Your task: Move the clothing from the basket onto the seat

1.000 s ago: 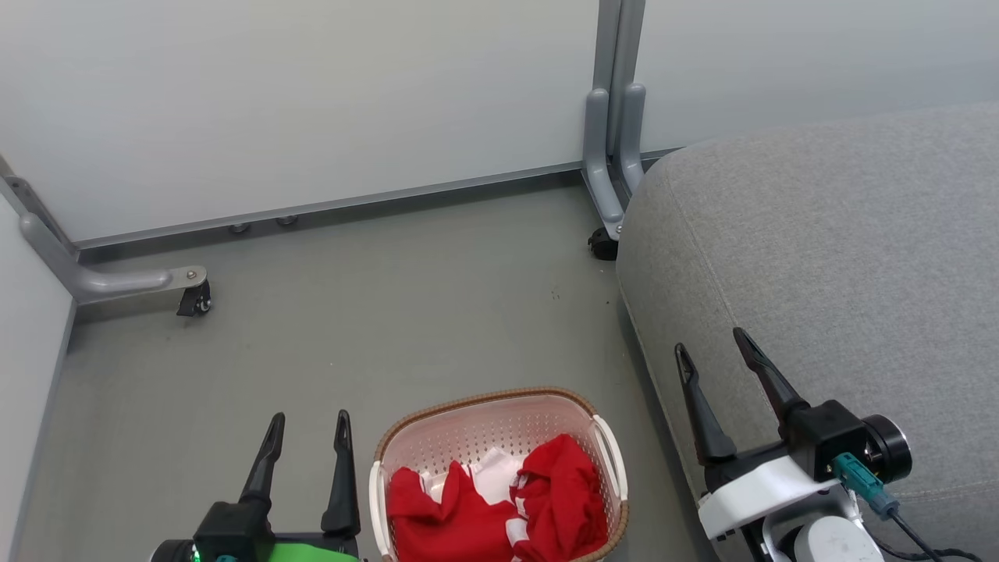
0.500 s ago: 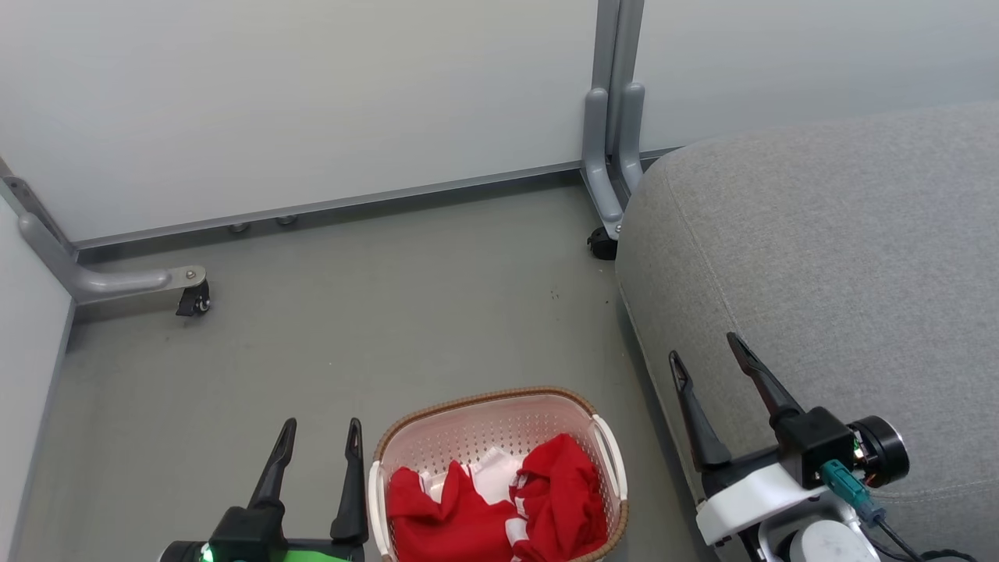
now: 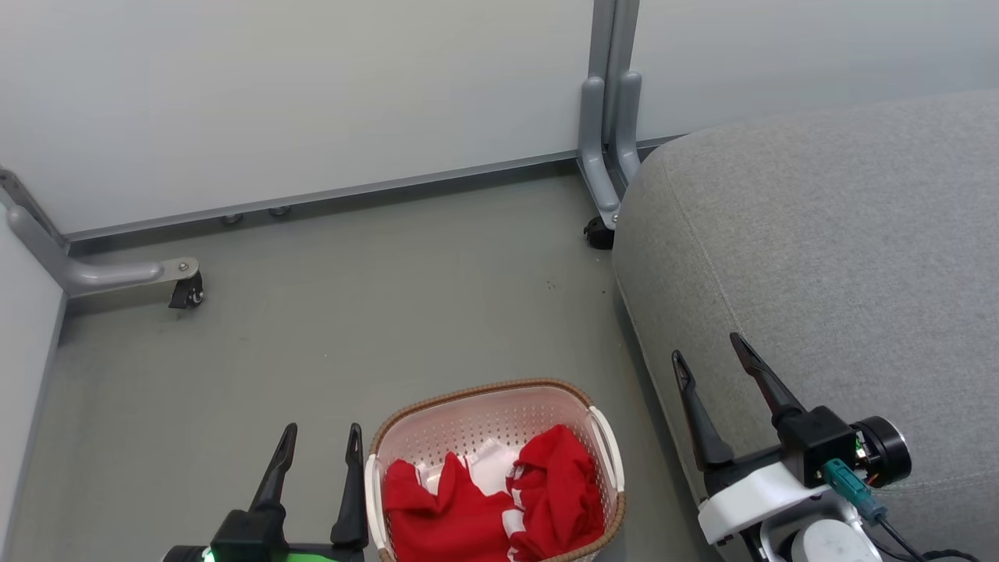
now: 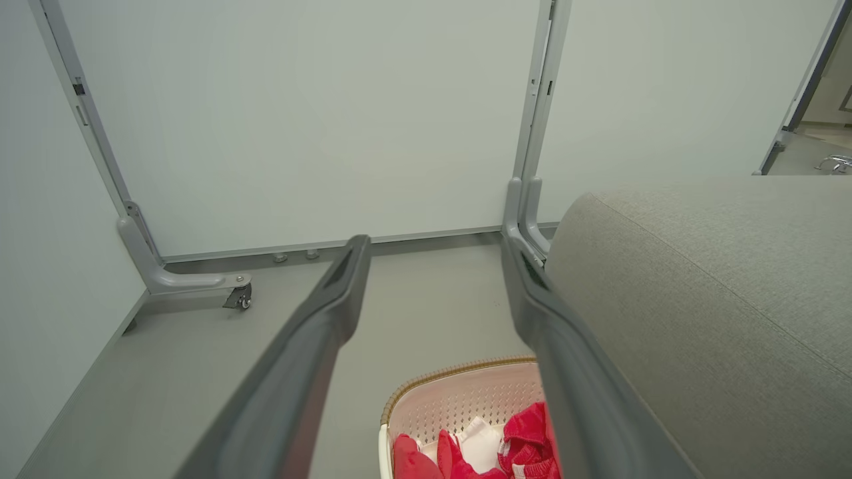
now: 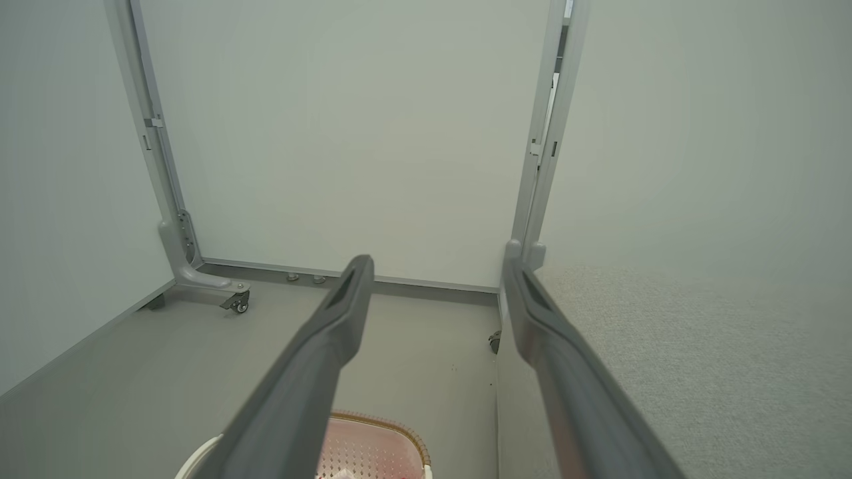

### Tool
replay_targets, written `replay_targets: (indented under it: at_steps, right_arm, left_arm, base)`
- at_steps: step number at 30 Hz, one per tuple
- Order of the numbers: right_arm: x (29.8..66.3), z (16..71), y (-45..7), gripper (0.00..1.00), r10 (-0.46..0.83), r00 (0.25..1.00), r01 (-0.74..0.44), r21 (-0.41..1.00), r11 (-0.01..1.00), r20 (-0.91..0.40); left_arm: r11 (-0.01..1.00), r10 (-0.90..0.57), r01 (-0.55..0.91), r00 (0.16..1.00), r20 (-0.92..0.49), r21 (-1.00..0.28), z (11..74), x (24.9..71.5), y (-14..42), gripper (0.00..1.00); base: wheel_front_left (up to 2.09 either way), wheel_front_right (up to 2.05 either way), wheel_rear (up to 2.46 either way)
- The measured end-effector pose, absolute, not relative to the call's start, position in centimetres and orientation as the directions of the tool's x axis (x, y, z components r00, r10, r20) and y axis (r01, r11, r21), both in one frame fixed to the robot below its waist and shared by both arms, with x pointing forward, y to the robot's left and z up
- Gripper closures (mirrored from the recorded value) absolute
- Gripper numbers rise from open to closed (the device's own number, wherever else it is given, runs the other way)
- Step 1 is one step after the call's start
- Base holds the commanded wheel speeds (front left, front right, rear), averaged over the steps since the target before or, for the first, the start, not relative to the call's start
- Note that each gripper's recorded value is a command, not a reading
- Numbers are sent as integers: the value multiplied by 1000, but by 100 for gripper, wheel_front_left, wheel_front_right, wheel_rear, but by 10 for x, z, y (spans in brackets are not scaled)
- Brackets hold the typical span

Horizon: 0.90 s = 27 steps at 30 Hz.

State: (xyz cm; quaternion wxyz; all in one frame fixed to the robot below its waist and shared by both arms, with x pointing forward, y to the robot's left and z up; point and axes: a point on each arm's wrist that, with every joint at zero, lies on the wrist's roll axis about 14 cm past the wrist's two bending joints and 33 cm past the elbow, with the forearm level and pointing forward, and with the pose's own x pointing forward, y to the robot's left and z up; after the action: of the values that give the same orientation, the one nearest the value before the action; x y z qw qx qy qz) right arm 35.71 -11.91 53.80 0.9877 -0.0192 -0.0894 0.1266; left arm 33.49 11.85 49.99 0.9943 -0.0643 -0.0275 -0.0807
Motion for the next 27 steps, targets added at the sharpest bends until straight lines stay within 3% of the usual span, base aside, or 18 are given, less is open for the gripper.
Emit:
replay_targets:
  at_steps: [9,15,20,27]
  right_arm:
    - [373,532,-139,0,200,968,-190,-79,979,152]
    - [407,540,-158,0,150,972,-137,-83,987,182]
    - [437,528,-162,0,145,975,-131,-90,987,168]
    - [472,478,-162,0,149,986,-144,-73,987,74]
  left_arm:
    - [968,-242,239,969,-38,-72,467,349,100,0]
    - [932,-344,359,922,-177,57,421,380,88,0]
    - [840,-458,523,827,-328,147,367,407,73,0]
    - [629,-559,746,631,-539,220,283,426,62,0]
  base:
    - [0,0,0]
    - [0,0,0]
    - [0,0,0]
    - [0,0,0]
